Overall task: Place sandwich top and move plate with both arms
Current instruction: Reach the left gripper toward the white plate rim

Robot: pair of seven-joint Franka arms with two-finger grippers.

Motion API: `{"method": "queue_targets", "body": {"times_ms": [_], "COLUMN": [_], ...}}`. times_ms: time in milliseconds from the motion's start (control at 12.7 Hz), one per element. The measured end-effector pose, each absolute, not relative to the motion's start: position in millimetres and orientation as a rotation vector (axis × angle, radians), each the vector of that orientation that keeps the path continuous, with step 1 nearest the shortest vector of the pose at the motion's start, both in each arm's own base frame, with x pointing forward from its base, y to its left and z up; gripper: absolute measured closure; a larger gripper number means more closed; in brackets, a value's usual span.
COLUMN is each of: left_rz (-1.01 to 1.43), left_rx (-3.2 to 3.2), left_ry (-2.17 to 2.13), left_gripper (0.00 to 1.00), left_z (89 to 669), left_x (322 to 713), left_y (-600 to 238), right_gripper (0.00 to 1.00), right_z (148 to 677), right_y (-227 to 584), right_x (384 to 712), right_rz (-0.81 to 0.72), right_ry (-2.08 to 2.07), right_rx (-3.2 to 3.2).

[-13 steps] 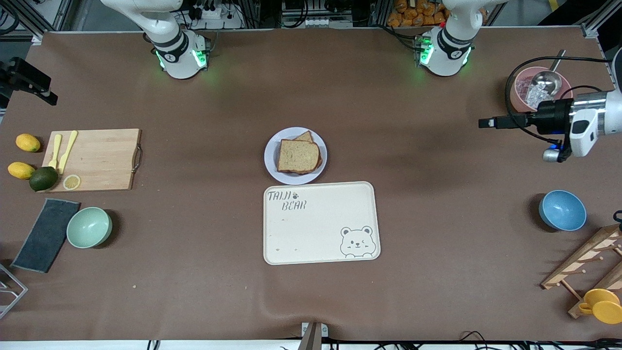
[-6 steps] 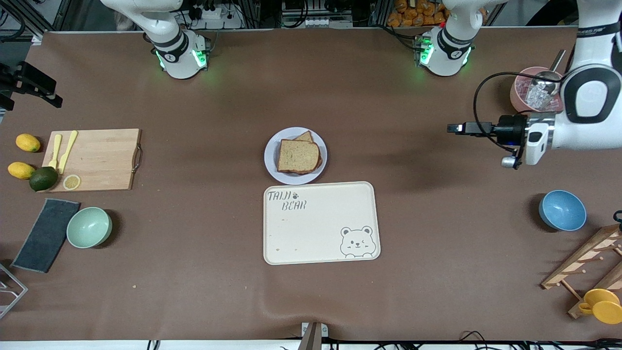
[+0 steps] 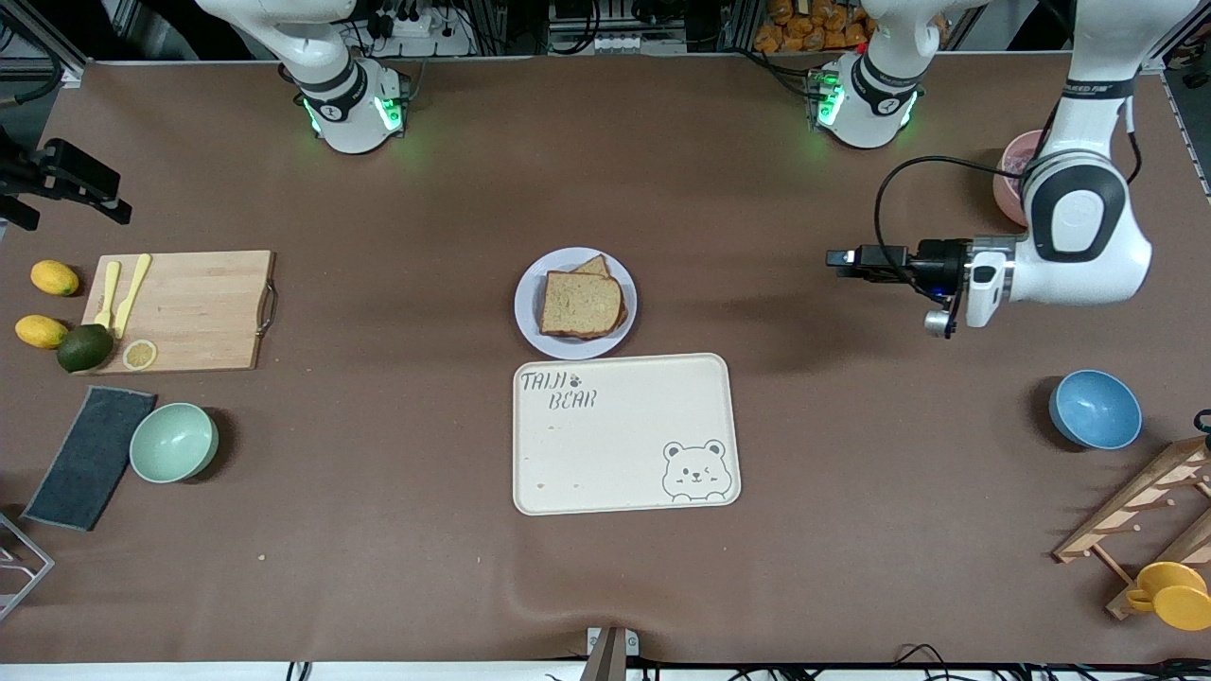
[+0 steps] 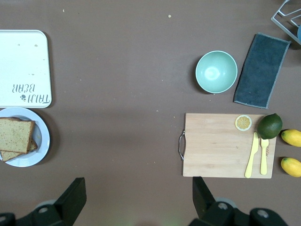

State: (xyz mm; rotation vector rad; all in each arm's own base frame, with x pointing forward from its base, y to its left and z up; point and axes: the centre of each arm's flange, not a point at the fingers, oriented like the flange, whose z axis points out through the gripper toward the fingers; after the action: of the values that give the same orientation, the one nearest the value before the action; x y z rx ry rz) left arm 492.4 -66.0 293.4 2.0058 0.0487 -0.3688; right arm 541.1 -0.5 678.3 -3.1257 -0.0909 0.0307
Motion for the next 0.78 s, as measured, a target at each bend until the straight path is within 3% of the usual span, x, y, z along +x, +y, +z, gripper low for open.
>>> {"method": "queue_targets", "body": {"times_ms": [785], "left_rz": [-0.187], "left_rx": [1.837], "left_ry": [0.014], "left_gripper": [0.00], "left_z": [206], "left_x": [471], "left_y": [-147], "right_gripper": [0.00], "right_z": [656], "right_y": [-5], "right_x": [551], "right_rz": [0.069], "right_ry": [-0.078], "right_rx": [-3.124]}}
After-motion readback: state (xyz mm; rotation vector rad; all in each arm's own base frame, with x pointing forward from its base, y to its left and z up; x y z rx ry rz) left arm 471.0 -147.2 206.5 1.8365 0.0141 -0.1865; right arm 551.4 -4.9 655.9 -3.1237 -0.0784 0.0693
